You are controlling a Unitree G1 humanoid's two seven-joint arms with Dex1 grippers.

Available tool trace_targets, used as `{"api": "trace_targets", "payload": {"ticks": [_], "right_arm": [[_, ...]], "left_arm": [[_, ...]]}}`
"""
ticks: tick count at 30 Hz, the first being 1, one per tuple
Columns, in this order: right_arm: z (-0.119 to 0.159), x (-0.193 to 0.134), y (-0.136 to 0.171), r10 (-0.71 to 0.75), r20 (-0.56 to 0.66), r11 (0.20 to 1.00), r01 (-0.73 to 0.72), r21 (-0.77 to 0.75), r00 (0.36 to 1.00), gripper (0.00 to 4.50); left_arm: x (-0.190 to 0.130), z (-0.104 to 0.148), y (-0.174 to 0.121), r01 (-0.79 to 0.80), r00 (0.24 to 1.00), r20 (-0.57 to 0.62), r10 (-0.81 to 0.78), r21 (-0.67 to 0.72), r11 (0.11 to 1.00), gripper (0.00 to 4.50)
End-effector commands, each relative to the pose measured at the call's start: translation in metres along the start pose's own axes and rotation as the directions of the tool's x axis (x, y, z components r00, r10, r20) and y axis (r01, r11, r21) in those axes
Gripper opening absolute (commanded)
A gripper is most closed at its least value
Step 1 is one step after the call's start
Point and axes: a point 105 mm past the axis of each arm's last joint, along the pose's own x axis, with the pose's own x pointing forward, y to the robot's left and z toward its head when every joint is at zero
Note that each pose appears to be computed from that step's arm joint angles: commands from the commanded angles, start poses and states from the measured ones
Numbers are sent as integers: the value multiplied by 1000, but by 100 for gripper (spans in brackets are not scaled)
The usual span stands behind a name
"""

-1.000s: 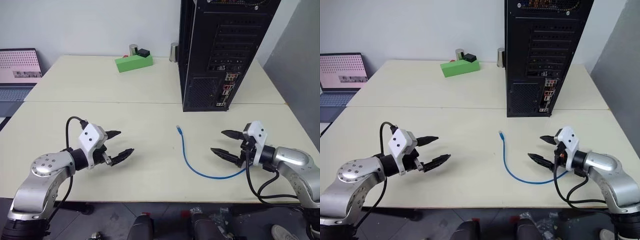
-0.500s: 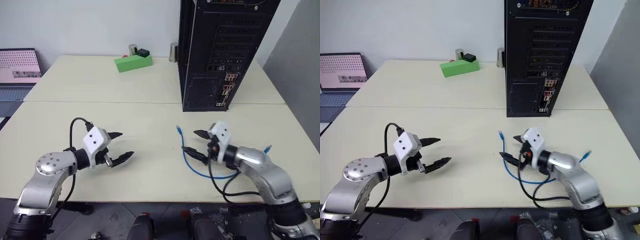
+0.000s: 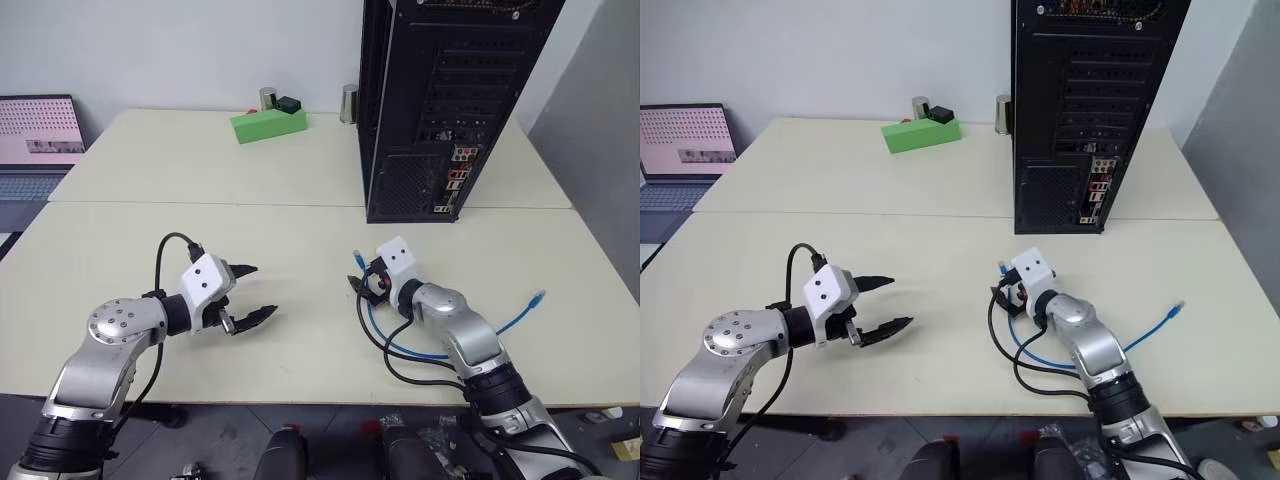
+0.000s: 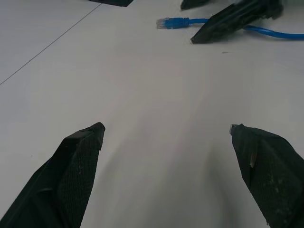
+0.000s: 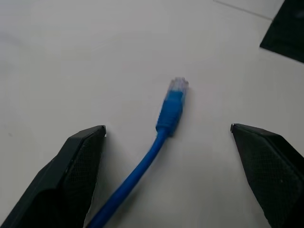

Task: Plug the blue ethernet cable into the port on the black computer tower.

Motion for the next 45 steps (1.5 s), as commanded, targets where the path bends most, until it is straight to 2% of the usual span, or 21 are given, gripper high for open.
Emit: {"api": "trace_targets", "payload": {"ticks": [1,11,12,15,18,22,24,26,29,40,43,45], "right_arm": [[8,-2,-6,-30,20,1000,30,-10,999,350],[7,0,-10,-28,2,998,28,-57,1000,107],[7,1,-12,-30,2,998,30,-63,1000,70],[12,-1,-14,-6,17,996,7,-87,1000,6],[21,-5,-7,80,48,988,-73,-139,996,3],[35,-19,13,279,65,936,-257,-239,958,3],[42,-32,24,396,48,875,-361,-322,917,3],[45,-40,29,458,30,834,-418,-361,889,3],[51,-59,44,581,-11,734,-530,-424,814,3],[55,-71,52,627,-33,689,-574,-442,778,3],[55,-71,52,626,-38,688,-575,-443,779,0],[54,-72,52,626,-42,688,-576,-442,779,0]], "left_arm": [[3,14,-2,4,999,35,-5,42,999,450],[7,21,-5,38,997,58,-40,47,998,450],[8,21,-4,39,997,59,-42,48,998,450],[9,23,-5,49,996,66,-52,49,998,450],[10,25,-7,71,994,80,-74,40,997,450],[16,28,-10,119,988,92,-123,46,992,450],[22,32,-11,158,982,99,-163,56,986,450],[25,35,-12,188,975,104,-194,64,980,450],[35,41,-18,270,955,101,-279,94,958,450],[45,51,-32,412,897,119,-426,129,902,450],[46,53,-34,427,887,134,-443,128,895,410],[46,53,-35,439,881,136,-454,126,890,356]]}}
